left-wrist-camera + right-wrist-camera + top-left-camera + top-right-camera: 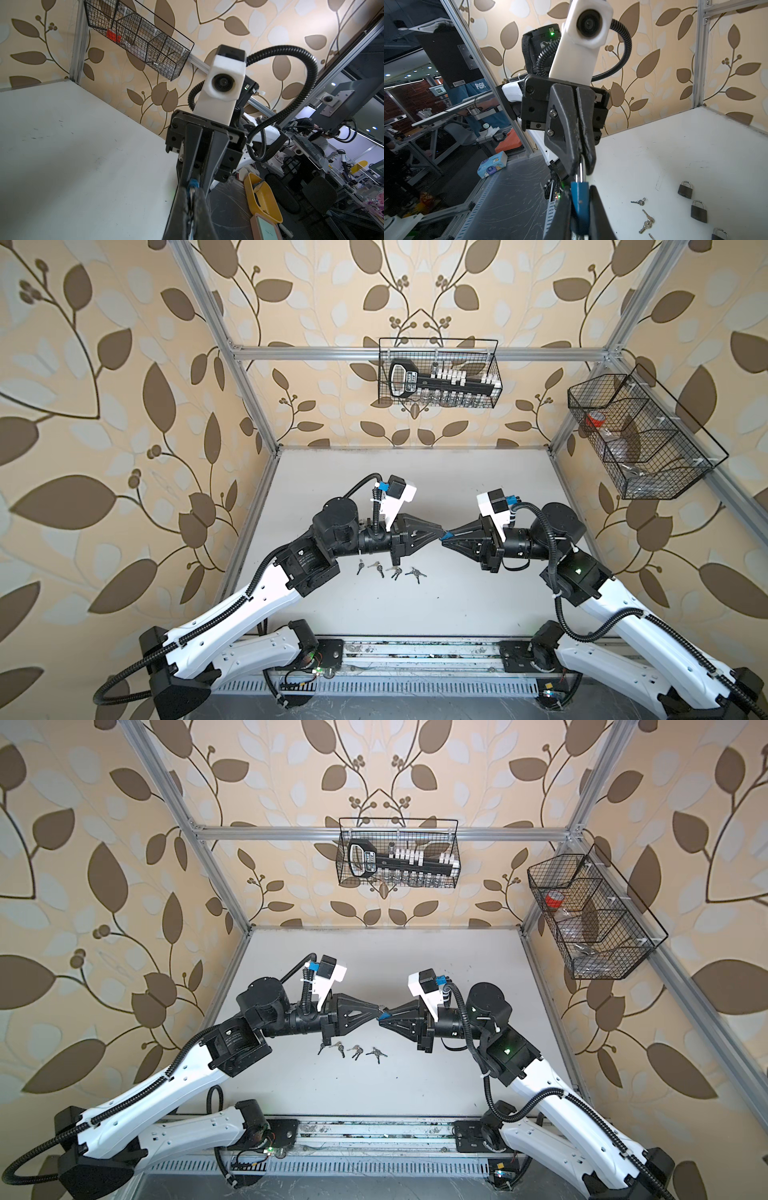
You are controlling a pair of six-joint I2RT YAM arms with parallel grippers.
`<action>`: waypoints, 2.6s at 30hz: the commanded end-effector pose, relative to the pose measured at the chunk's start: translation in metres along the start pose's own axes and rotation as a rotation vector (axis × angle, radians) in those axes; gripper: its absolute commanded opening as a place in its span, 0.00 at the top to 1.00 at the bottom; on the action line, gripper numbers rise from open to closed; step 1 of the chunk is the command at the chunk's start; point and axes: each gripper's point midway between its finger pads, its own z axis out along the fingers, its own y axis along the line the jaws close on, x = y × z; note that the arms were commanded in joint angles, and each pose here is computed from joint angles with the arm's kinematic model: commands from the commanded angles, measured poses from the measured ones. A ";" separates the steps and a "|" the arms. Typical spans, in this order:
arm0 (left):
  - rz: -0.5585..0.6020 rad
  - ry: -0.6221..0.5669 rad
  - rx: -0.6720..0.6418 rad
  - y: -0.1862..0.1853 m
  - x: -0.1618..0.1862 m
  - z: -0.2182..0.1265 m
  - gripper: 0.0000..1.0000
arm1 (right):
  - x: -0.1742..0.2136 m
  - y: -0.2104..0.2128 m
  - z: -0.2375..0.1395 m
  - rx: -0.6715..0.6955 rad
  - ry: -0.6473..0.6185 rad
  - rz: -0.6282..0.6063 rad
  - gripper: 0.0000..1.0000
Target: Lock with the key
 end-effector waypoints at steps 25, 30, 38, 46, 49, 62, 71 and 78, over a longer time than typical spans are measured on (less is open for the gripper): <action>-0.205 -0.208 -0.305 0.046 -0.034 -0.020 1.00 | 0.004 -0.070 -0.034 0.483 -0.042 -0.321 0.46; -0.243 -0.221 -0.322 0.052 -0.034 -0.019 1.00 | 0.002 -0.070 -0.025 0.508 -0.045 -0.356 0.47; -0.280 -0.249 -0.353 0.059 -0.033 -0.023 1.00 | 0.006 -0.069 -0.007 0.631 -0.014 -0.445 0.44; -0.281 -0.247 -0.354 0.059 -0.032 -0.024 1.00 | -0.001 -0.071 -0.002 0.654 -0.040 -0.427 0.53; -0.280 -0.249 -0.352 0.058 -0.032 -0.024 1.00 | -0.004 -0.070 -0.001 0.650 -0.053 -0.423 0.56; -0.280 -0.246 -0.350 0.059 -0.032 -0.023 1.00 | -0.007 -0.069 0.000 0.641 -0.064 -0.407 0.77; -0.279 -0.245 -0.353 0.059 -0.032 -0.023 1.00 | -0.005 -0.068 0.001 0.634 -0.058 -0.402 0.91; -0.282 -0.250 -0.364 0.060 -0.033 -0.025 1.00 | 0.000 -0.067 0.000 0.622 -0.045 -0.386 1.00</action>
